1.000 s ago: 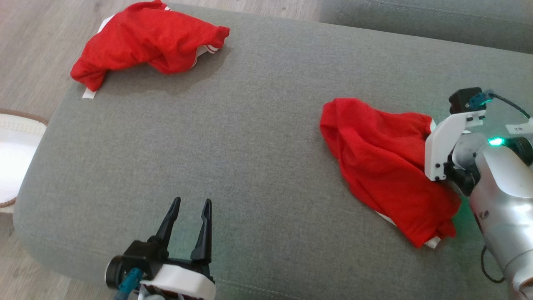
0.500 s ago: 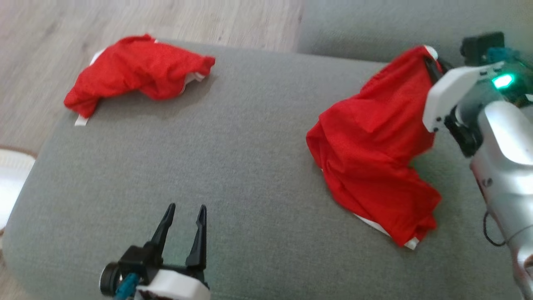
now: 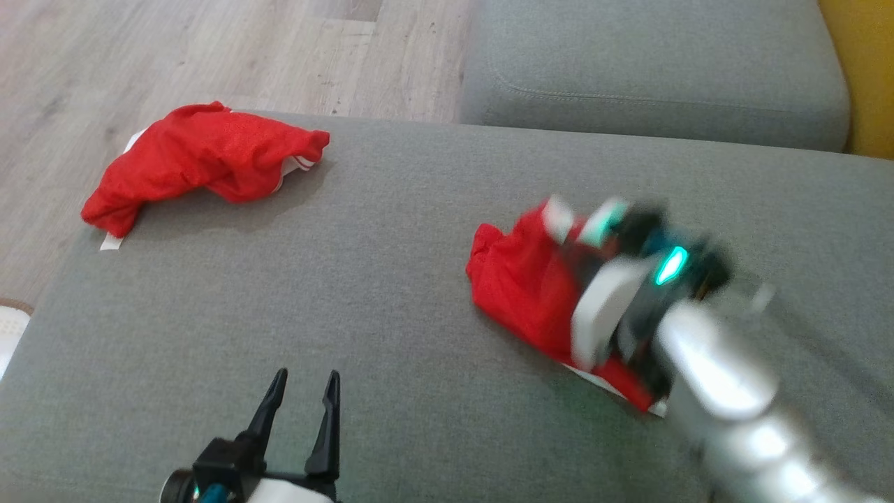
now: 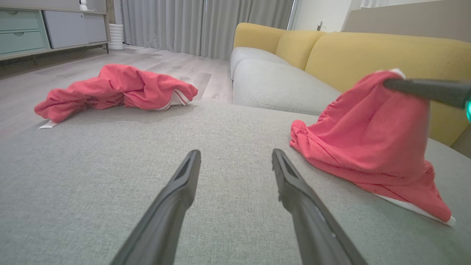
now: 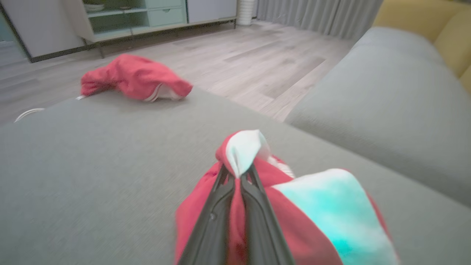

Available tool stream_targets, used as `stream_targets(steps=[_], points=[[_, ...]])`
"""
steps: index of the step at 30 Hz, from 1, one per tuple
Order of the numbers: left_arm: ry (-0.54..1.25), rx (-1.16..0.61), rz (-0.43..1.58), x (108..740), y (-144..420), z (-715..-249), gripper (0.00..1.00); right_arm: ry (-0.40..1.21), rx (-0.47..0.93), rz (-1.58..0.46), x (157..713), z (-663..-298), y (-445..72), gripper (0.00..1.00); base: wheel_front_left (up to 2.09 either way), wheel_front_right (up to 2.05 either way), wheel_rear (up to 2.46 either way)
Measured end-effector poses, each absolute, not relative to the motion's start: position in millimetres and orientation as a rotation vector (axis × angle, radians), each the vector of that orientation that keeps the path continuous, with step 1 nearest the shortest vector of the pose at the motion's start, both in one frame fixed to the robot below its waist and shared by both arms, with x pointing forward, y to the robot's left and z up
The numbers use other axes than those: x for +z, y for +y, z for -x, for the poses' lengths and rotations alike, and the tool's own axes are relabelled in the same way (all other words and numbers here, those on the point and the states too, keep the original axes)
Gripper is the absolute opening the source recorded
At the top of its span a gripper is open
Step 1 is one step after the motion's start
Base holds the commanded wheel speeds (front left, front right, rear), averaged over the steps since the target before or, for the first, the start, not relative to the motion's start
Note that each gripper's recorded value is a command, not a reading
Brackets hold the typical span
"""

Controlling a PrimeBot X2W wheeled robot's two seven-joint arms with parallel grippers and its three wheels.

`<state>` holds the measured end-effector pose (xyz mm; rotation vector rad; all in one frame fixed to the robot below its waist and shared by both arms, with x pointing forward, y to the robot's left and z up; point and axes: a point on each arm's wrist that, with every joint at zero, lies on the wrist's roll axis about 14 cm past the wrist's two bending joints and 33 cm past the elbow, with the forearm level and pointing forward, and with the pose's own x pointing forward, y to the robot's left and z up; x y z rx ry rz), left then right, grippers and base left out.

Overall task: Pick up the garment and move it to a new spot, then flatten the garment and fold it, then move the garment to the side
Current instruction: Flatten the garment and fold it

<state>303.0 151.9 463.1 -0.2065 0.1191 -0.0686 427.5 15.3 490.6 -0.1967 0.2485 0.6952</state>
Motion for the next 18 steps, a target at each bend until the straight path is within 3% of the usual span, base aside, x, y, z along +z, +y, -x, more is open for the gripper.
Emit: stream_targets(steps=[5, 11, 12, 14, 15, 16, 17, 18], points=[[0.129, -0.072, 0.205, 461, 151, -302, 1.0, 0.371, 0.74, 0.116, 436, -372, 26, 0.0, 0.0, 0.0, 0.0], [0.136, -0.076, 0.208, 461, 149, -304, 1.0, 0.402, 0.751, 0.123, 414, -349, 24, 0.0, 0.0, 0.0, 0.0], [0.137, -0.078, 0.207, 460, 149, -304, 1.0, 0.4, 0.753, 0.125, 413, -347, 24, 0.07, 0.0, 0.0, 0.0], [0.138, -0.081, 0.206, 460, 148, -304, 1.0, 0.393, 0.758, 0.135, 413, -345, 25, 0.48, 0.0, 0.0, 0.0], [0.138, -0.082, 0.205, 460, 148, -305, 1.0, 0.381, 0.763, 0.133, 416, -344, 26, 0.88, 0.0, 0.0, 0.0], [0.139, -0.081, 0.205, 460, 148, -305, 1.0, 0.372, 0.771, 0.131, 418, -343, 29, 0.88, 0.0, 0.0, 0.0], [0.138, -0.083, 0.204, 460, 148, -305, 1.0, 0.367, 0.781, 0.13, 419, -341, 31, 0.97, 0.0, 0.0, 0.0], [0.138, -0.085, 0.204, 460, 147, -305, 1.0, 0.363, 0.794, 0.126, 419, -337, 34, 1.0, 0.0, 0.0, 0.0]])
